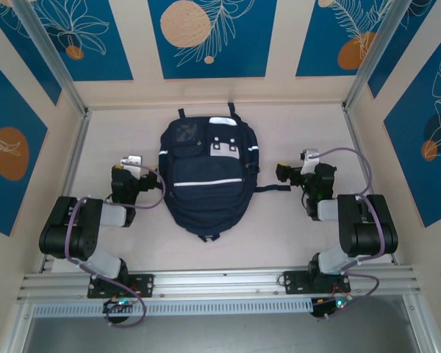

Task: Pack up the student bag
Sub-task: Reset both arms

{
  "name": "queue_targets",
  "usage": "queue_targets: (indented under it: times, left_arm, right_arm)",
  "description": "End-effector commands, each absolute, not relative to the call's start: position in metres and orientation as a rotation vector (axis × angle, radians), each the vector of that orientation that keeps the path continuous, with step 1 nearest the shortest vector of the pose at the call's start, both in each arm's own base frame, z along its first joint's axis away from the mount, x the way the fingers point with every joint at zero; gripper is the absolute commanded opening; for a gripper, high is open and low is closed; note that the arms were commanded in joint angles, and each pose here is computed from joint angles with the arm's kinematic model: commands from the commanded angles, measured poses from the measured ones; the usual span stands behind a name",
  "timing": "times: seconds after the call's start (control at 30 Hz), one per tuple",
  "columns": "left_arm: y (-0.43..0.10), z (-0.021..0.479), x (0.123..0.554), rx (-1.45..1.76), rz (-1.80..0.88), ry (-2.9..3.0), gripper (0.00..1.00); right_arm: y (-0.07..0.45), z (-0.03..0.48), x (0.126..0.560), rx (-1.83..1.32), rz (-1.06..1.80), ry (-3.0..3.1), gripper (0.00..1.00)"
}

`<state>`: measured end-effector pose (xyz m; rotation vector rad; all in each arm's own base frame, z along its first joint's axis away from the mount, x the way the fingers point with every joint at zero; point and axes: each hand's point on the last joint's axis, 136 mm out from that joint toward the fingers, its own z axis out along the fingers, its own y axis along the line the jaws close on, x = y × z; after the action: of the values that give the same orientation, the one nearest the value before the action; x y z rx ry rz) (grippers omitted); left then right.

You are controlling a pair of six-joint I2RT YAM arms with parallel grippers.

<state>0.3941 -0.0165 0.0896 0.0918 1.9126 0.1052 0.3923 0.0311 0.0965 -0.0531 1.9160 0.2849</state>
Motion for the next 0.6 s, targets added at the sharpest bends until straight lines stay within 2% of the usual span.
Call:
queue_targets:
  times: [0.0,0.13,0.57]
  left_arm:
    - [-0.008,0.093,0.394,0.026,0.106,1.901,1.00]
    - [-0.029,0.092,0.394,0.143,0.047,1.905,1.00]
    - [-0.029,0.090,0.397,0.145,0.034,1.919,1.00]
  right_arm:
    - [0.018,0.096,0.394,0.027,0.173,1.917,0.99]
    - [0.012,0.095,0.395,0.069,0.077,1.915,0.99]
    - [0.016,0.095,0.395,0.049,0.072,1.911,0.99]
